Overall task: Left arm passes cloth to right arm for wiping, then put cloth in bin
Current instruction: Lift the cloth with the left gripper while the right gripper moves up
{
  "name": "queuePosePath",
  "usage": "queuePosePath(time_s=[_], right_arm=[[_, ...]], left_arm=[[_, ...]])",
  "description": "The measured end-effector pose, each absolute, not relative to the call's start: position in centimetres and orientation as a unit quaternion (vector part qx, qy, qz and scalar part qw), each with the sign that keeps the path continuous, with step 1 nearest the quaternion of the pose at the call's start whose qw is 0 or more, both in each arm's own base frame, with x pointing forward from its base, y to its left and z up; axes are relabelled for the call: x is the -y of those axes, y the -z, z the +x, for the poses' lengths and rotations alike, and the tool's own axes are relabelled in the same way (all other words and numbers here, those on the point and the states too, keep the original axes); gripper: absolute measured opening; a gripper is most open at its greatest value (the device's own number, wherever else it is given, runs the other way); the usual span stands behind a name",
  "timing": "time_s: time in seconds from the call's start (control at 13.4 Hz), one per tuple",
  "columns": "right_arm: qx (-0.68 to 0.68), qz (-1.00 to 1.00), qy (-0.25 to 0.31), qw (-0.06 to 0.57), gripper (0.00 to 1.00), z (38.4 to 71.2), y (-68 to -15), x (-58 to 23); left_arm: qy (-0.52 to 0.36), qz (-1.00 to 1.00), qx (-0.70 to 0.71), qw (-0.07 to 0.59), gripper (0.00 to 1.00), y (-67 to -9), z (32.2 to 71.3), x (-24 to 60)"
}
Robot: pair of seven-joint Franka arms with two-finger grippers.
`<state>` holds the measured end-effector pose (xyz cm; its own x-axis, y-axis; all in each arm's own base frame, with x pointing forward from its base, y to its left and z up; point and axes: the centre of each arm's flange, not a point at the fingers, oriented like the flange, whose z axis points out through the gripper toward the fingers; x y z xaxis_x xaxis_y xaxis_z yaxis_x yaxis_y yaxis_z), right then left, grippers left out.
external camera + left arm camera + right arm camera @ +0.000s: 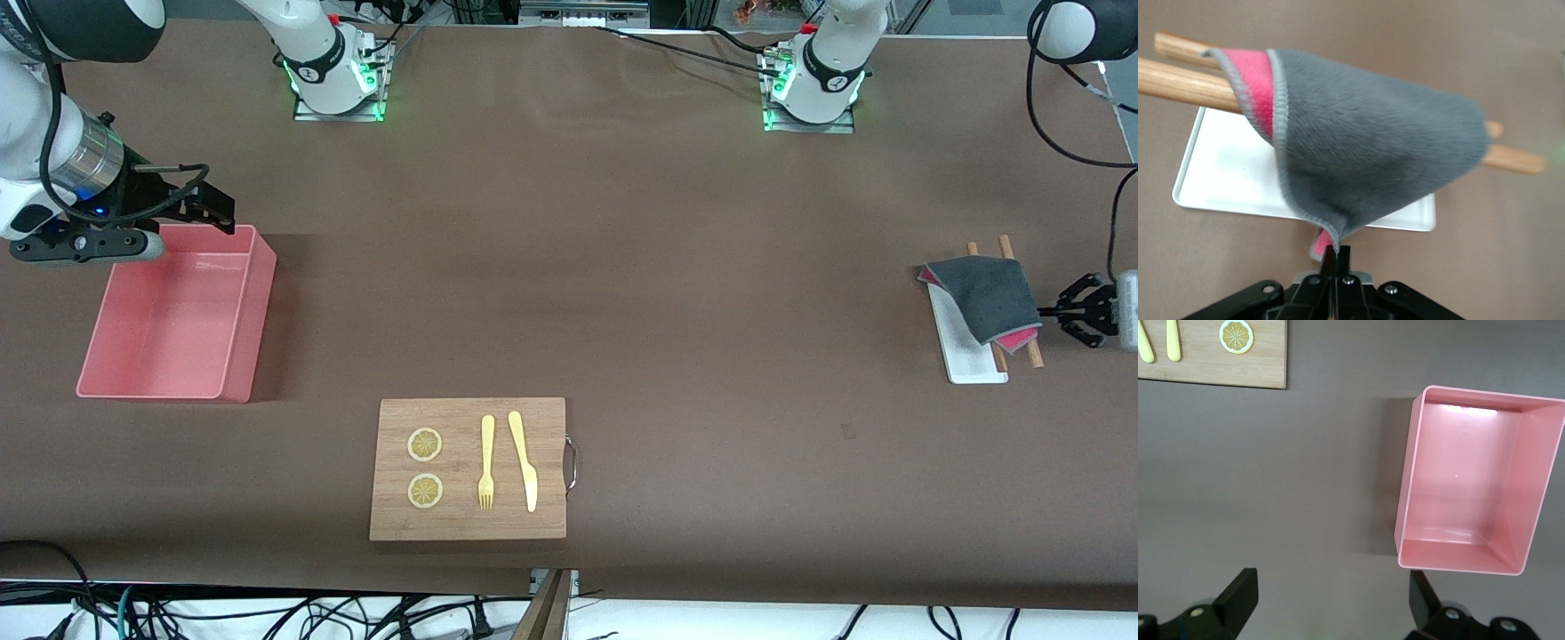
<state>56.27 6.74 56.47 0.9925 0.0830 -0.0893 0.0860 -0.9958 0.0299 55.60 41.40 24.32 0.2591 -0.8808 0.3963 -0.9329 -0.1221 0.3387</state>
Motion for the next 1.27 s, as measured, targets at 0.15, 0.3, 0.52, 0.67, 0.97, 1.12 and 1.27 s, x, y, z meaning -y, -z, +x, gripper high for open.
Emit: queuePosePath(time_s=[0.15, 0.3, 0.52, 0.67, 0.97, 1.12, 1.27], right_arm=[[-0.044, 0.998, 0.047, 0.017, 1.0, 56.3, -56.3, -6.7], [-0.043, 0.997, 0.063, 0.018, 1.0, 56.3, -55.6, -6.7], [-0.046, 0.997, 0.067, 0.018, 1.0, 56.3, -55.7, -6.6], [-0.065, 0.995, 0.079, 0.011, 1.0, 55.3, -57.9, -6.8], [-0.164, 0.98, 0.099, -0.052, 1.0, 52.2, -63.8, -8.7], [-0.21, 0.969, 0.09, -0.09, 1.0, 51.9, -64.7, -9.8], [-0.259, 0.954, 0.083, -0.128, 1.0, 52.1, -64.4, -10.8]], left_arm=[[-0.036, 0.771, 0.573, 0.276, 0.02, -28.3, 54.8, -41.5], [-0.009, 0.801, 0.537, 0.265, 0.02, -33.5, 54.5, -41.0], [0.035, 0.836, 0.481, 0.26, 0.02, -40.4, 54.8, -37.3], [0.071, 0.853, 0.447, 0.261, 0.02, -42.8, 56.1, -33.2], [0.131, 0.877, 0.394, 0.241, 0.02, -46.6, 59.4, -22.7], [0.156, 0.891, 0.365, 0.22, 0.02, -48.9, 60.4, -16.8], [0.163, 0.904, 0.336, 0.208, 0.02, -50.9, 61.1, -11.1]])
